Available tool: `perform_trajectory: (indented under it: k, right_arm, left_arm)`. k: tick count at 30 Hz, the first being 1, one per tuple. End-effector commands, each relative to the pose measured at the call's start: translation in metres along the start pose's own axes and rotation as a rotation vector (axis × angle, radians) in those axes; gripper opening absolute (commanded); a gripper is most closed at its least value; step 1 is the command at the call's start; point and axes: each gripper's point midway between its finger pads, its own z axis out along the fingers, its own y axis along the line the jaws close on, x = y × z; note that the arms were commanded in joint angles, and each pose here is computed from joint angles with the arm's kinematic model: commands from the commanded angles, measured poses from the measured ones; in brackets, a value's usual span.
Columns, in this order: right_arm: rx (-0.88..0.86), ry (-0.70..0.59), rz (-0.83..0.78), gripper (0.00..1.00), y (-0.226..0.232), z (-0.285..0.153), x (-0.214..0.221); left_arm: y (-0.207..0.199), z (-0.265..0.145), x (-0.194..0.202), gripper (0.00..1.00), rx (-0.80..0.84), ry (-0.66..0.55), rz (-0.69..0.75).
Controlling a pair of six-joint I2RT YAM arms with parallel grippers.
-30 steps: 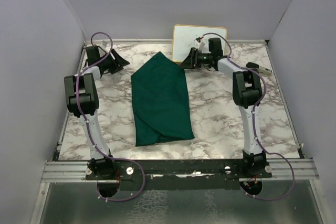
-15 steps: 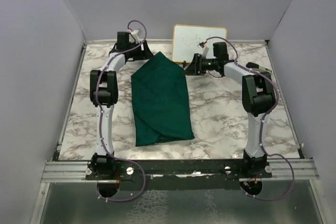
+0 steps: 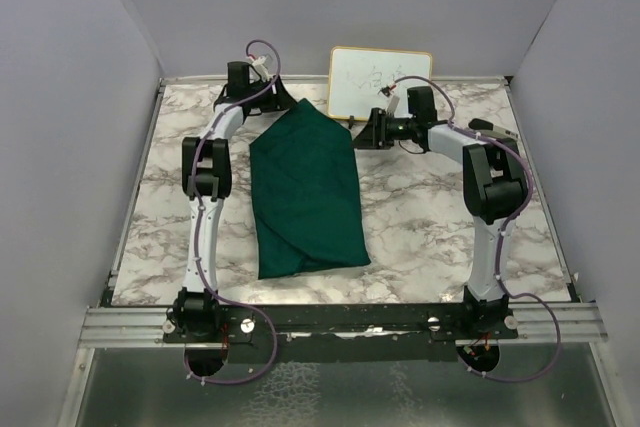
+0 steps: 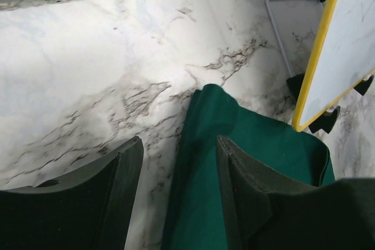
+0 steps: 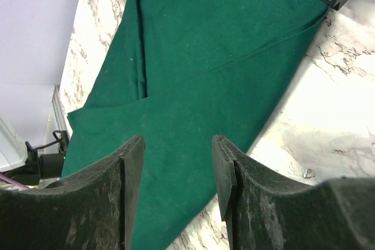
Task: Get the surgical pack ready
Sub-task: Pack the surgical kit at the center of the board.
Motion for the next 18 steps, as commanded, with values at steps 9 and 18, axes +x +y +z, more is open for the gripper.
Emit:
perform_trajectory:
  k: [9,18]
  right_arm:
    - [-0.073,-0.021,-0.063,0.51,0.03,-0.011,-0.008]
    - [-0.054,-0.05,-0.086,0.51,0.042,-0.023,-0.01]
  left_arm:
    - [-0.02,0.039,0.0,0.37,0.101,-0.064,0.003]
    - [-0.065,-0.004,-0.06,0.0,0.151,-0.138,0.066]
